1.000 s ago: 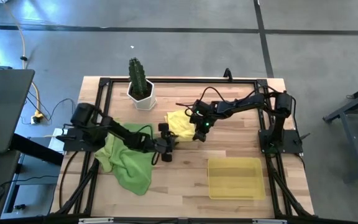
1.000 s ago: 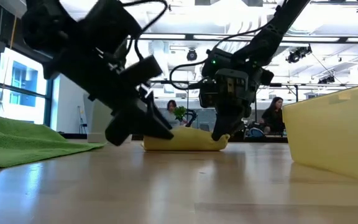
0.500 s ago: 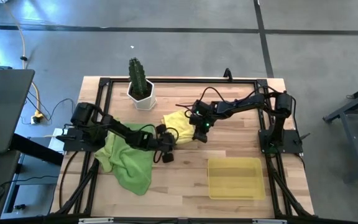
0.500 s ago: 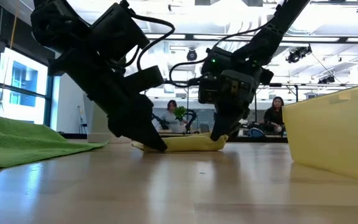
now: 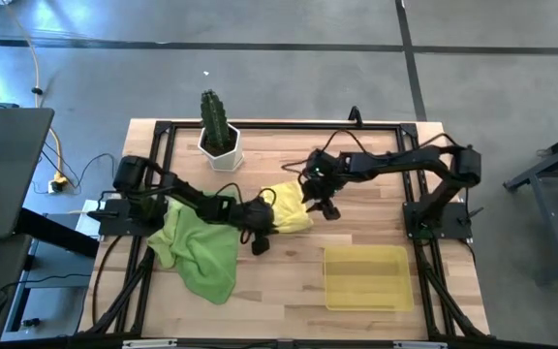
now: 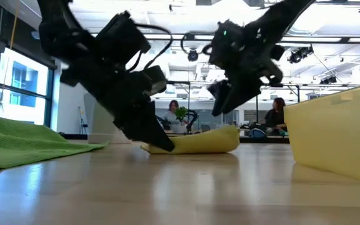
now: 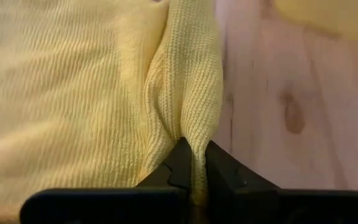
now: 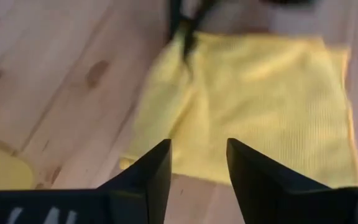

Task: Roll microfiber towels into tight, uniform cylinder then place into a basket
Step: Roll the yellow towel

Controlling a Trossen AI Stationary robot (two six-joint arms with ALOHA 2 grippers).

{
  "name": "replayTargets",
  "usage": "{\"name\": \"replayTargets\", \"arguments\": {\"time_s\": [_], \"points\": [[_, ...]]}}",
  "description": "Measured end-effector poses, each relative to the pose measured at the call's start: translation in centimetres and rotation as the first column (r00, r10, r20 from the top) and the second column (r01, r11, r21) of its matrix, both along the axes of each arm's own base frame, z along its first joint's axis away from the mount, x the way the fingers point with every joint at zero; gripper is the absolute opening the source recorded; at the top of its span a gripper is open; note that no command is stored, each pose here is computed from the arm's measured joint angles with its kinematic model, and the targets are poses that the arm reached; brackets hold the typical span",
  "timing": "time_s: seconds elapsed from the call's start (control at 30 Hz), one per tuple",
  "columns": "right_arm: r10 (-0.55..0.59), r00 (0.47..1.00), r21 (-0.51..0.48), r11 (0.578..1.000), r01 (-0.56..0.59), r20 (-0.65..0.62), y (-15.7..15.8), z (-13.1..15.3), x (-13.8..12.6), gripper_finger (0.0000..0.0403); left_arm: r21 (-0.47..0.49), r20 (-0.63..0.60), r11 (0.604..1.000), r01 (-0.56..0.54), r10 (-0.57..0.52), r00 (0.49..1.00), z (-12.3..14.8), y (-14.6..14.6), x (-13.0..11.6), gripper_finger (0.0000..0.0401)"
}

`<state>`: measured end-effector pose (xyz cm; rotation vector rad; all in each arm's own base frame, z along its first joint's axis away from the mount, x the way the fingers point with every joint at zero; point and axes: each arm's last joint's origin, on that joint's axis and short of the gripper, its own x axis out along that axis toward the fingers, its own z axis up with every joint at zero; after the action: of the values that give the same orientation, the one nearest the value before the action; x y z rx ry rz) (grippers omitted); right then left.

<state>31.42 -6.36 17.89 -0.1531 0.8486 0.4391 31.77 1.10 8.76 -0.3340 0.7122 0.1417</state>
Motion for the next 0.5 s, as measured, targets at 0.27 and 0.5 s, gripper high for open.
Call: {"name": "replayTargets", "arguments": {"time_s": [0.27, 0.5], "points": [[0.122, 0.991, -0.060, 0.991, -0.119, 0.055, 2.2, 0.2, 0.6, 0.0122, -0.210, 0.072, 0.955, -0.210, 0.229, 0.971, -1.0, 1.7, -2.3, 0.0008], [0.059, 0.996, -0.184, 0.982, -0.047, 0.063, 2.3, -1.2, 1.9, 0.0104, -0.288, 0.067, 0.916, -0.278, 0.309, 0.949, -0.7, 1.6, -1.8, 0.0008]]}}
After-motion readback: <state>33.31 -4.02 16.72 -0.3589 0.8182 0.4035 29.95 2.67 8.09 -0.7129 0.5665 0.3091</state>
